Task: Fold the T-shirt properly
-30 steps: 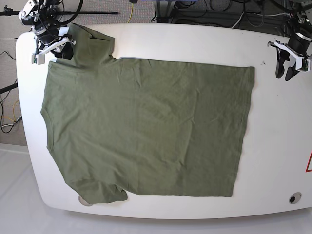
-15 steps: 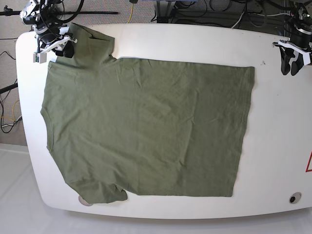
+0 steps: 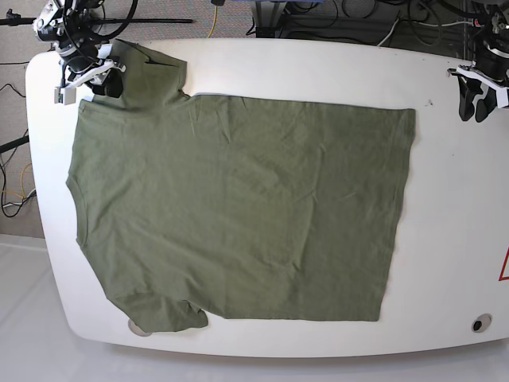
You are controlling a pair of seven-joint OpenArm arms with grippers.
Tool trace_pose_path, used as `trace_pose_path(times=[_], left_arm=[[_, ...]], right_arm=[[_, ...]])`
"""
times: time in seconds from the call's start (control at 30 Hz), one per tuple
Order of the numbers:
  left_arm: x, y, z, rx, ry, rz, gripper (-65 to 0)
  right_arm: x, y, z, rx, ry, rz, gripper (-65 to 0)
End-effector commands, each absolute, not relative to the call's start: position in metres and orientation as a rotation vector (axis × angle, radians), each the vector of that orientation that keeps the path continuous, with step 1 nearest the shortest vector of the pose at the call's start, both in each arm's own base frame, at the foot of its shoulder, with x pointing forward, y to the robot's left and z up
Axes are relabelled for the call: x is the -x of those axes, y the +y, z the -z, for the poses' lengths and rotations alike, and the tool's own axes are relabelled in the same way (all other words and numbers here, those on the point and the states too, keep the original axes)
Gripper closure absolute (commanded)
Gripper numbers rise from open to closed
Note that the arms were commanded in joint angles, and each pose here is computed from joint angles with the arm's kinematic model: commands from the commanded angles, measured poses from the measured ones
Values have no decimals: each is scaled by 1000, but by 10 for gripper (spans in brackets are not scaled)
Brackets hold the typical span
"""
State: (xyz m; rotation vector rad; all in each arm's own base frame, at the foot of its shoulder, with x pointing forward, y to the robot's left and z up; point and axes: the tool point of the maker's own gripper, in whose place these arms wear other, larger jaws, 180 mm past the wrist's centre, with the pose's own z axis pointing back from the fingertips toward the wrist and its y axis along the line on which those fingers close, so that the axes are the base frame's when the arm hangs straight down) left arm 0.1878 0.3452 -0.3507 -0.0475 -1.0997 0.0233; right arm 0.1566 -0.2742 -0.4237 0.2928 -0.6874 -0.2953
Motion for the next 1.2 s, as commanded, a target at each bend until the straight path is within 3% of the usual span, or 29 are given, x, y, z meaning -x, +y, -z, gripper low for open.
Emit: trace_pose_path(times=[0.0,0.5,1.17], left_arm=[[-190,350,340,45,-1126,-17,-200],[-181,358,355,69,-1084,-101,-211],[-188,349,343,65,-1128,-58,-210]], right_arm=[[-151,-275,428,-285,-645,284,-228],[-142,-270,429,-285,-627,275,-228],[-157,-294,422,-306,-709,378,-228]])
